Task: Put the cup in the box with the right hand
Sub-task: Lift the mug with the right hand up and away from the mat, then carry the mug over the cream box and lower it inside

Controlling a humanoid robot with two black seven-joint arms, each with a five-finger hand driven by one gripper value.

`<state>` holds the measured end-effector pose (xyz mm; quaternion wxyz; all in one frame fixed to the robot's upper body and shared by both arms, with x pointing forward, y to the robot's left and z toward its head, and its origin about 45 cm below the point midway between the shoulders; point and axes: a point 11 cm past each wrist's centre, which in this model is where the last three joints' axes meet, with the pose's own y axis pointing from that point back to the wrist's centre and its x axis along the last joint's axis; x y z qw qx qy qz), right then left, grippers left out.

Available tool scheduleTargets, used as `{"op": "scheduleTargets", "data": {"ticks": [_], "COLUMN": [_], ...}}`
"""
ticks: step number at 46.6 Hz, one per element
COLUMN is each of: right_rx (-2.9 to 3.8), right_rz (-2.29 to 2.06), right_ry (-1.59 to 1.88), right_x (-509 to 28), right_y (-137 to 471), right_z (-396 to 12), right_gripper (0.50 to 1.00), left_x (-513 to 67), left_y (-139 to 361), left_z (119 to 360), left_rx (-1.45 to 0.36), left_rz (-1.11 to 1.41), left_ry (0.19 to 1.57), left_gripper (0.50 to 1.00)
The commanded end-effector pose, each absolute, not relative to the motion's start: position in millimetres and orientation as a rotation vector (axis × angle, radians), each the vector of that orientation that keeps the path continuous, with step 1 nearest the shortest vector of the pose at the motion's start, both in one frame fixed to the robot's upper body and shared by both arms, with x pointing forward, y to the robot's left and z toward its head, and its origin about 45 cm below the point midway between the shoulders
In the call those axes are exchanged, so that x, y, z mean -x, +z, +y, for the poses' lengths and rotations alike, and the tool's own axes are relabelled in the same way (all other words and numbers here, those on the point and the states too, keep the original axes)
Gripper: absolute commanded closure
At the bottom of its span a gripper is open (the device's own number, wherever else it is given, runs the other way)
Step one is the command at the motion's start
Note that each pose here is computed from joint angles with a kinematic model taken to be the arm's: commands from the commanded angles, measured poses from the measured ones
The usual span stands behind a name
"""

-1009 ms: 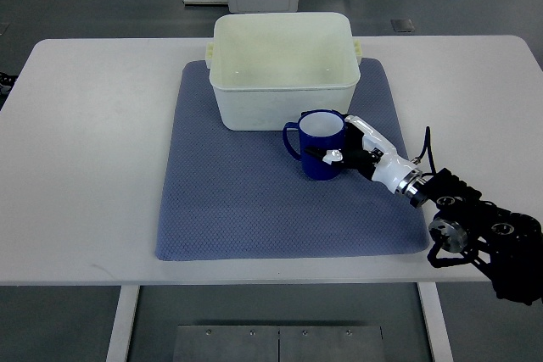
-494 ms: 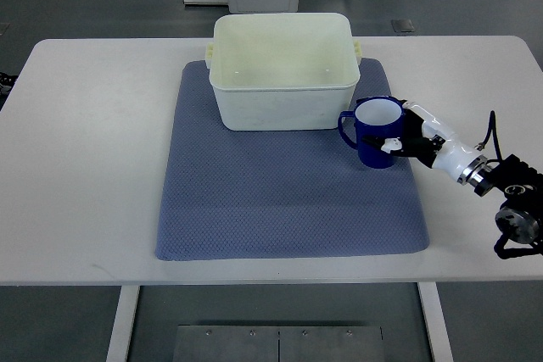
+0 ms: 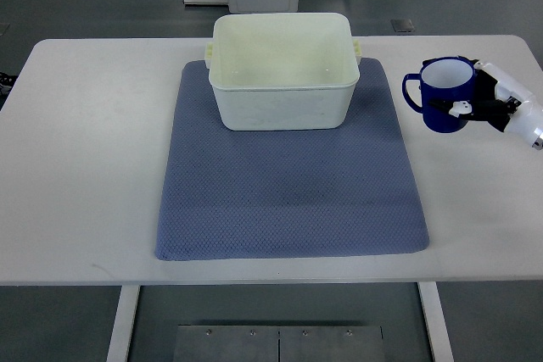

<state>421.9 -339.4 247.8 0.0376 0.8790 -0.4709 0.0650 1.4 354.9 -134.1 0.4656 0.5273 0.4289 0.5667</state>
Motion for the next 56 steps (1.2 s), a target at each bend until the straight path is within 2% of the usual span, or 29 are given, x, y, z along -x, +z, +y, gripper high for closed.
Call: {"op": "scheduleTargets", "data": {"ticks": [1,9,20,56], "right_rx": [-2.708,-2.748,-2.815,-2.807], "right_rz": [-1.462,-1.511,-1.519,-1.534], "right_ry": [0.240,0.303,0.363,0.370], "right_x": [-429.0,-441.3,-459.0,-487.9], "right_y": [261.2,285.4,304.5,287.3], "right_z": [-337.5,-330.6,-297.6,-179.5], "right_gripper": [1.000,1.000,1.000,1.000], "left_x": [-2.2,-1.2,-2.1,-1.3], "left_y": [-134.2,-134.1,-134.1,-134.2], "left_z": [354.4,354.9,354.9,354.4], "left_rx": [-1.293,-1.295,-1.294,-1.294], "left_rz": [1.053,1.053,1.052,1.054], "left_ry": [1.391,1.391,1.392,1.390], "left_gripper": [0.500,0.500,0.500,0.500]}}
